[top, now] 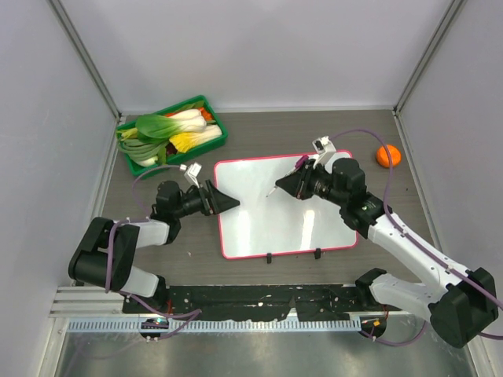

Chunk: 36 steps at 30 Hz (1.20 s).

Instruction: Write a sentence on the whiteboard

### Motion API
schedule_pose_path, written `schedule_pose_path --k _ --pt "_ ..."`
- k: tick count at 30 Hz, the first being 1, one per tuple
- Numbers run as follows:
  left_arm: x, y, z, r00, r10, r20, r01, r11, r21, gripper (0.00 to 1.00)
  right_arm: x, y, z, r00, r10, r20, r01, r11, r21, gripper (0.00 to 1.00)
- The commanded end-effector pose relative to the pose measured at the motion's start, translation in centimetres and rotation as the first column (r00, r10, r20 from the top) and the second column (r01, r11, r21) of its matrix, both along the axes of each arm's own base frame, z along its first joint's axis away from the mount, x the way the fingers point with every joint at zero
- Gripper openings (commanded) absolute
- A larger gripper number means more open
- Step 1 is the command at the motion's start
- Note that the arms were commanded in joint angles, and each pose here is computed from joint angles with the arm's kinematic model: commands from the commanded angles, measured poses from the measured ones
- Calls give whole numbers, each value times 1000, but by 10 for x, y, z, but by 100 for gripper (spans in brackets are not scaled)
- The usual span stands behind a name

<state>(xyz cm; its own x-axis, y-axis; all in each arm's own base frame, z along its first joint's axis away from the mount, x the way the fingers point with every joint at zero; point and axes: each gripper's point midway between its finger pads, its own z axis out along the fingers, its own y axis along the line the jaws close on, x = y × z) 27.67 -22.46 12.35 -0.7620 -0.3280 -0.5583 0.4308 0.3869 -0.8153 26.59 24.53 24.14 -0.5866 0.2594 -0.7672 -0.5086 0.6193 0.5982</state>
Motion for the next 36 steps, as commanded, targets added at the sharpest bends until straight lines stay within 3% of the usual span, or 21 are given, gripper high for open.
schedule_pose_path --k 1,5,9,17,24,36 --pt "-6 0 15 994 -12 111 14 1000 -15 82 10 9 38 994 -21 105 16 999 48 1" --pt "-9 0 13 994 -7 108 8 1000 -10 75 12 12 38 993 -28 117 24 999 32 1" --pt "-11 -1 9 996 -15 92 16 1000 -9 61 14 16 41 991 -28 132 26 999 20 1" --pt "-12 -2 -4 999 -29 46 29 1000 -1 24 17 16 43 986 -46 161 47 999 -3 1" --pt "-13 -2 -18 1000 -31 -2 31 999 11 2 19 14 45 980 -65 186 69 998 -13 1" --pt "-21 3 -41 998 -31 -50 35 996 80 0 19 12 47 976 -77 205 84 996 -27 1"
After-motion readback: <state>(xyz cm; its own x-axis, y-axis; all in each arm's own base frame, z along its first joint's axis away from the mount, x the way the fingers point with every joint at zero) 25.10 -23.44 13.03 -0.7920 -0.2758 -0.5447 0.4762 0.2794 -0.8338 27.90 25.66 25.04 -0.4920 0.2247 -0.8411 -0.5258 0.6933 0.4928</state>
